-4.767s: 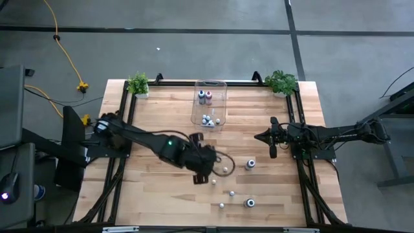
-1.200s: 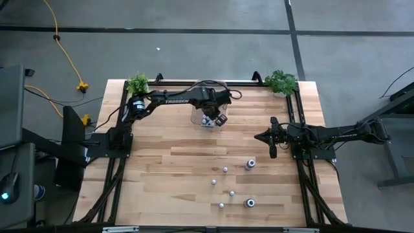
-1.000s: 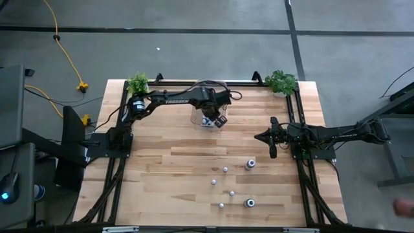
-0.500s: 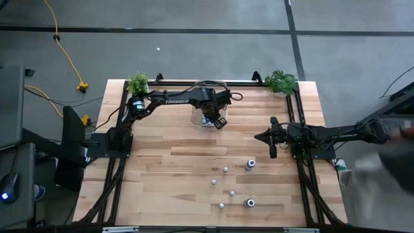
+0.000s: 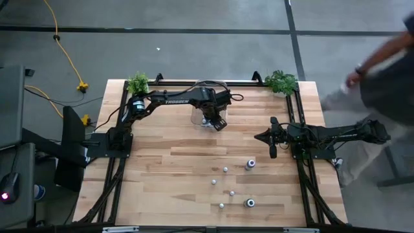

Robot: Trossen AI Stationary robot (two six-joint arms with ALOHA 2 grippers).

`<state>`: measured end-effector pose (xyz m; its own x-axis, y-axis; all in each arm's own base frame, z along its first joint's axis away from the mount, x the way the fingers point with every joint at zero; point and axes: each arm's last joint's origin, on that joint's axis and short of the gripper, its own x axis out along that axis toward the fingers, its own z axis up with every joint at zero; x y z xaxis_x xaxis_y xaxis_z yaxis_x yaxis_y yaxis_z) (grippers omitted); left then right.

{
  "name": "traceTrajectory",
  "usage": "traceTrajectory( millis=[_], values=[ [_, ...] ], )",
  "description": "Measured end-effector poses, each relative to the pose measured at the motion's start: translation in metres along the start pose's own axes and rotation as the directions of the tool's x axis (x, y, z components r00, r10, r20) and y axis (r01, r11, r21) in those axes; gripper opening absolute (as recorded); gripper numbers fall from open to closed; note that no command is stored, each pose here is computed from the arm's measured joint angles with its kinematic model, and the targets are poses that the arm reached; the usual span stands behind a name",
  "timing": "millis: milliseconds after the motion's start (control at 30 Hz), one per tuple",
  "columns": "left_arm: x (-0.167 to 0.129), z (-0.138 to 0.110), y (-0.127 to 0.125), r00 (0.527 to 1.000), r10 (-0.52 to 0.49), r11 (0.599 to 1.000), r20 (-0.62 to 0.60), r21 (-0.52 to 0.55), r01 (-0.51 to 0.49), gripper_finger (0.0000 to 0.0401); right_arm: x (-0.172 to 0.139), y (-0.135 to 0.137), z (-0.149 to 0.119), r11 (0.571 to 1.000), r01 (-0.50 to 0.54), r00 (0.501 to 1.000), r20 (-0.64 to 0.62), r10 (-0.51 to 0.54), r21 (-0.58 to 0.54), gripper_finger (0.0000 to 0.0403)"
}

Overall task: Pick & Place food coloring
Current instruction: Put the small purple food coloring into the transparent bin

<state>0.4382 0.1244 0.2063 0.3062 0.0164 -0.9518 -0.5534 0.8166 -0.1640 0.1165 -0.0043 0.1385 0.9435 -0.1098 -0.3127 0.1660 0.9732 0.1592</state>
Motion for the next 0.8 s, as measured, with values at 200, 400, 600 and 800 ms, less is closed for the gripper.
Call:
traceTrajectory(
  millis=[200,400,600,800],
  values=[
    [-0.0002,0.0004,0.0009,1.0,0.027,1.0,0.011,0.002,-0.027,0.0095,0.0,0.0,0.0,1.0,0.0,1.0,0.0,0.0,0.0,0.0],
    [-0.0002,0.0014,0.0015,0.998,0.053,0.999,0.029,0.007,-0.054,0.0097,0.0,0.0,-0.0001,1.0,0.0,1.0,-0.001,0.0,0.0,0.0],
    [-0.0007,0.0012,0.0014,0.998,0.05,0.999,0.027,0.009,-0.05,0.0097,0.0,0.0,0.0,1.0,0.0,1.0,0.0,0.0,0.0,0.0],
    [-0.0009,0.0004,0.0015,0.999,0.048,0.999,0.017,0.009,-0.048,0.0097,0.0,0.0,0.0,1.0,0.0,1.0,0.0,0.0,0.0,0.0]
  ],
)
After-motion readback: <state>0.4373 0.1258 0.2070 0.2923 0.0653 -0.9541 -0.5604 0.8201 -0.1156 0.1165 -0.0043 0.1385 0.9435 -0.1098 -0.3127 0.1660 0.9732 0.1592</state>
